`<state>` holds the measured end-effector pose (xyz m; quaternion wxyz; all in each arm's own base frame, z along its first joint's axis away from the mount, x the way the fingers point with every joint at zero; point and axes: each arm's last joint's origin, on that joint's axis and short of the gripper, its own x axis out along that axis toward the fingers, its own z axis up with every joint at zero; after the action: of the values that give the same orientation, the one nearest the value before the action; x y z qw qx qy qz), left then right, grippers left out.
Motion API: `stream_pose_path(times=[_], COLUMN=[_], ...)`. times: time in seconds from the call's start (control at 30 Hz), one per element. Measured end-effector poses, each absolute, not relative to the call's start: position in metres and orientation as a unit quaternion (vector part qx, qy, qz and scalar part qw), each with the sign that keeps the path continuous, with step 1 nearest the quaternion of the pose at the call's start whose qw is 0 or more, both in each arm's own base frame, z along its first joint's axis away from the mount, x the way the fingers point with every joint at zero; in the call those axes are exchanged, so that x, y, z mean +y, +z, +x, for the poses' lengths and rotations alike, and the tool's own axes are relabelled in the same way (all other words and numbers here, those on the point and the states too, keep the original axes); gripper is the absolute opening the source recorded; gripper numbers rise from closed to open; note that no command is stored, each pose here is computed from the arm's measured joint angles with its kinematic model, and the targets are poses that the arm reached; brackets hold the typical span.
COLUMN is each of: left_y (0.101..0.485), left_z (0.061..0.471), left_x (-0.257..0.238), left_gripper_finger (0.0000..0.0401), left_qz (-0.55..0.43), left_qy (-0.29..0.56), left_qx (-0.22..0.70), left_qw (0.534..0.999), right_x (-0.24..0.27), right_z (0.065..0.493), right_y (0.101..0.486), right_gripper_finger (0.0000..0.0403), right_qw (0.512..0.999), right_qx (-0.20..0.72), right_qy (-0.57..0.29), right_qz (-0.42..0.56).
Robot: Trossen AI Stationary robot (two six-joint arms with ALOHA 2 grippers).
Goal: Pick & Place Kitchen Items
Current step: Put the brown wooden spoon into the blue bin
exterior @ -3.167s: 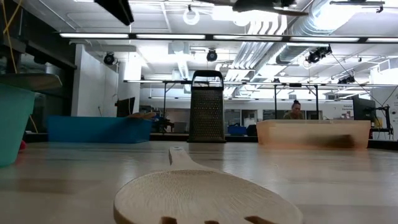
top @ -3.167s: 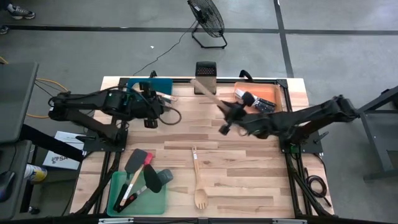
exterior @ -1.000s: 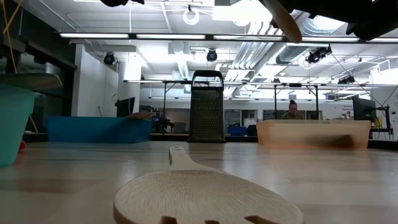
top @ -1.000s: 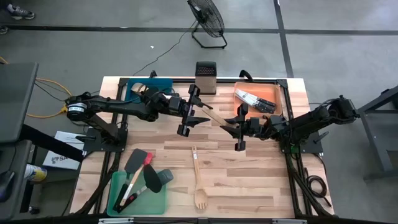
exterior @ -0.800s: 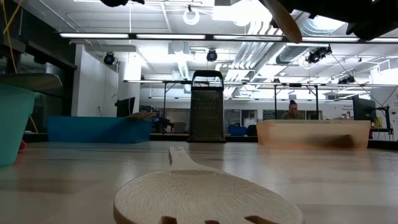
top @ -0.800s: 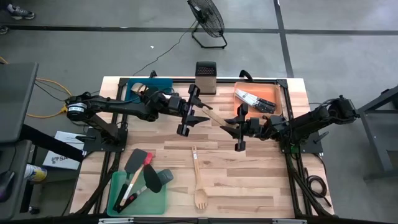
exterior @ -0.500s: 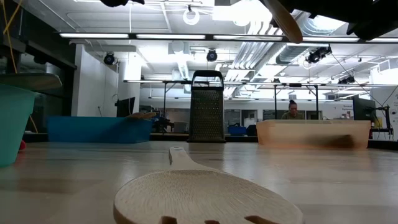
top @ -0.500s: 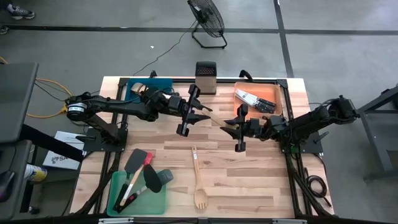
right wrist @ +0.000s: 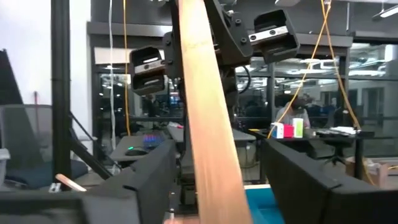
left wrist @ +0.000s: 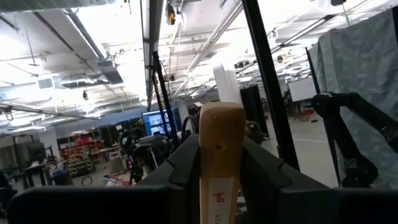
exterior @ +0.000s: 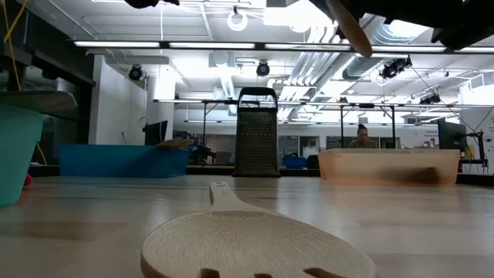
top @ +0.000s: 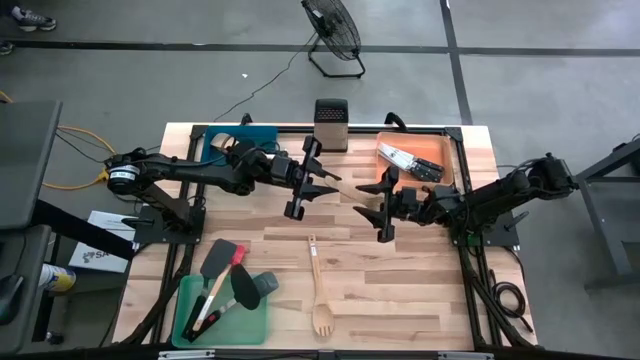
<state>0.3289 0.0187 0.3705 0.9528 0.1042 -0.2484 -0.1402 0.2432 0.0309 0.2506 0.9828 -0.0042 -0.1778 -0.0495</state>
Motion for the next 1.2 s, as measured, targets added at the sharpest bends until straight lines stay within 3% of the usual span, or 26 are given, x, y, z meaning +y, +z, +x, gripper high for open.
stream_pose_path(times=[0.17,0.47,0.83,1.2], left_y=[0.371,0.382,0.372,0.345], left_z=[0.327,0.308,0.273,0.253], left_x=[0.019,0.02,0.025,0.039], left_gripper_finger=[0.0079,0.0079,0.0079,0.0079], left_qz=[0.125,0.197,0.288,0.352], left_qy=[-0.12,-0.071,0.033,0.12], left_qx=[-0.234,-0.174,0.046,0.265], left_qw=[0.957,0.962,0.956,0.89], right_x=[0.034,0.039,0.044,0.043], right_z=[0.243,0.236,0.225,0.227], right_y=[0.251,0.258,0.264,0.259], right_gripper_finger=[0.0272,0.0278,0.0279,0.0279], right_qw=[0.983,0.981,0.976,0.977], right_qx=[-0.178,-0.181,-0.163,-0.134], right_qy=[-0.042,-0.064,-0.143,-0.168], right_qz=[0.002,-0.005,-0.003,0.001])
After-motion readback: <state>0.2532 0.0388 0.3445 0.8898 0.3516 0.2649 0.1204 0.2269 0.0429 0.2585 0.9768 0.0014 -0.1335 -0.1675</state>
